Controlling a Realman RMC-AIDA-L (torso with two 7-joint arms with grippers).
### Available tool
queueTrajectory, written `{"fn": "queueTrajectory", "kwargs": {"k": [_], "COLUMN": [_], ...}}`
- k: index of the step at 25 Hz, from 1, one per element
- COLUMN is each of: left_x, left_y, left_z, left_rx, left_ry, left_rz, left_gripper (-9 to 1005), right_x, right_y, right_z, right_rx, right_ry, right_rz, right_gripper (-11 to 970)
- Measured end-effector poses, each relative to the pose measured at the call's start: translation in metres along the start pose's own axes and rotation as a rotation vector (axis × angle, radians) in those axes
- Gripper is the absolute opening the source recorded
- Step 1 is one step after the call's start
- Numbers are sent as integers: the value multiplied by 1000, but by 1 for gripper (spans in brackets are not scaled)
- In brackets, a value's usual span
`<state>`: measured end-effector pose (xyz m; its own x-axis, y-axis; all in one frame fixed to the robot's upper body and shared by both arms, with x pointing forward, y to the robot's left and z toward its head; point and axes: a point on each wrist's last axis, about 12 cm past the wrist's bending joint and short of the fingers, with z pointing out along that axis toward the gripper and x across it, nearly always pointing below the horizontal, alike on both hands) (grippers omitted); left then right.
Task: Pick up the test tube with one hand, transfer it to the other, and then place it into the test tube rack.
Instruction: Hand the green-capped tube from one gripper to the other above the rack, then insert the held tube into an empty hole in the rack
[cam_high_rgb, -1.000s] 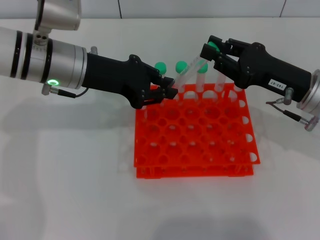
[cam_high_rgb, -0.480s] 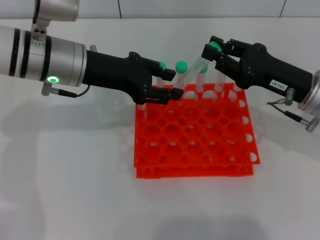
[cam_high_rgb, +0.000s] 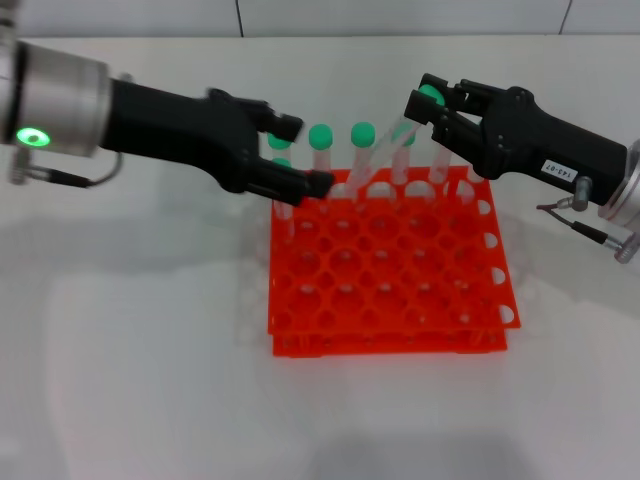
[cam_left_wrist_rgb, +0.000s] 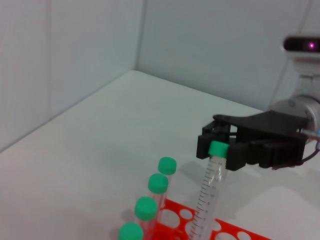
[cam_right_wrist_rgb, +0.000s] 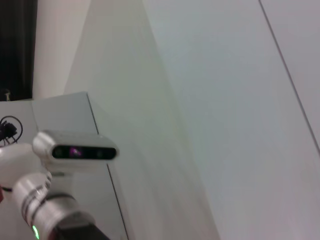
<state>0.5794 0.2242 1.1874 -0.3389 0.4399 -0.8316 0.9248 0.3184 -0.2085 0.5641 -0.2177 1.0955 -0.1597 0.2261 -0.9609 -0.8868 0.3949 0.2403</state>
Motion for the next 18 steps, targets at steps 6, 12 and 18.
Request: {"fn": "queueTrajectory", "kwargs": {"k": [6, 12, 18], "left_x": [-7, 7, 48], "left_y": [-24, -54, -77], "left_z": [-34, -71, -94], "left_rx": [-133, -276, -341], "left_ry": [63, 72, 3], "left_rz": [-79, -118, -125], "left_gripper": [893, 893, 893], "right_x": [-2, -4, -12], "right_y": [-2, -3, -8], "right_z": [-4, -5, -9], "right_rx": [-9, -13, -1], "right_ry": [30, 47, 48], "right_rz": [-8, -13, -33], "right_gripper": [283, 291, 298]}}
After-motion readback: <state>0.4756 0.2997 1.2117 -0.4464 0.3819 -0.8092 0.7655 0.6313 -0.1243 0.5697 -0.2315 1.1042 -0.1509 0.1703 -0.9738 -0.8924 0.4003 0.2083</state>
